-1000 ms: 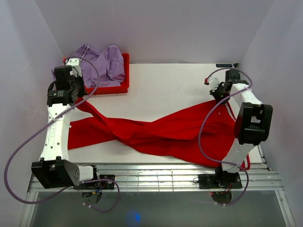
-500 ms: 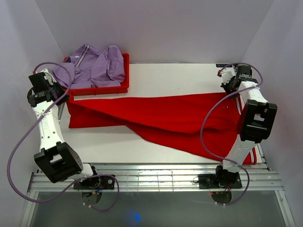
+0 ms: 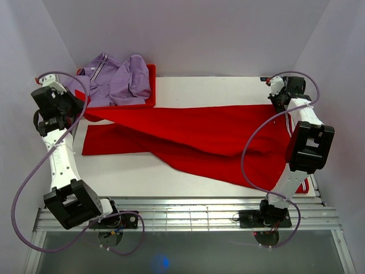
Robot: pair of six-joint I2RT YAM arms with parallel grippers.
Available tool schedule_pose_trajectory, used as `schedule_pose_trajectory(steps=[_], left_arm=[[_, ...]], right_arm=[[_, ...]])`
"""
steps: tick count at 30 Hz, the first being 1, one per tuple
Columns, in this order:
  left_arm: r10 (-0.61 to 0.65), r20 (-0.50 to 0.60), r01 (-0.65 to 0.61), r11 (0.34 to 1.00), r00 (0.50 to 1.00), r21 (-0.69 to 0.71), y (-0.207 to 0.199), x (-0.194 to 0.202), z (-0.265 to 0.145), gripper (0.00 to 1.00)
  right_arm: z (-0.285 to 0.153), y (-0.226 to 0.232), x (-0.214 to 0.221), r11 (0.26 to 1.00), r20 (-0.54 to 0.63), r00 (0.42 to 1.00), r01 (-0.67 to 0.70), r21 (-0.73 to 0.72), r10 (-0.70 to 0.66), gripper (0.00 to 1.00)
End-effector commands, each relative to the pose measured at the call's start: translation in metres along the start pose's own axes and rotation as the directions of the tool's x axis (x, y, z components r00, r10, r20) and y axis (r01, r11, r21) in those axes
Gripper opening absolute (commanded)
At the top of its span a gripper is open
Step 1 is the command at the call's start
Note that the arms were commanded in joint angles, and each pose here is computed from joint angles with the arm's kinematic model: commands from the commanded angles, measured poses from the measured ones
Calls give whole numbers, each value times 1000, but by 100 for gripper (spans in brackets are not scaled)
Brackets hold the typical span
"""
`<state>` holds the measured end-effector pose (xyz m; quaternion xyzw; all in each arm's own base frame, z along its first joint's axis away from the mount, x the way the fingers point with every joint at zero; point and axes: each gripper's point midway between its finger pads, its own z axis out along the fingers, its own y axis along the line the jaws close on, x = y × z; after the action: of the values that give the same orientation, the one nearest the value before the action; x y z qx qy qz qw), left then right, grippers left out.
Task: Fold and stack the trousers
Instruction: Flatten the trousers out
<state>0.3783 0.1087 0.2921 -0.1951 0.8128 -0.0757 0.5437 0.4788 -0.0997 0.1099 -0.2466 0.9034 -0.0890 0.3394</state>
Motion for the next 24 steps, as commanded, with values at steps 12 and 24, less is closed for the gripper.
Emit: schedule_pose_trajectory(steps=[12,24], left_arm=[[164,-228,-170,985,960,-6,79,48,54,98],[-11,-499,-19,998,867,-55,125,149,-21,69]], right_arm=[[-31,-14,-27,1000,-13,1000,-21,4,21,90],[-122,79,92,963,-269,957,38,-266,-111,98]])
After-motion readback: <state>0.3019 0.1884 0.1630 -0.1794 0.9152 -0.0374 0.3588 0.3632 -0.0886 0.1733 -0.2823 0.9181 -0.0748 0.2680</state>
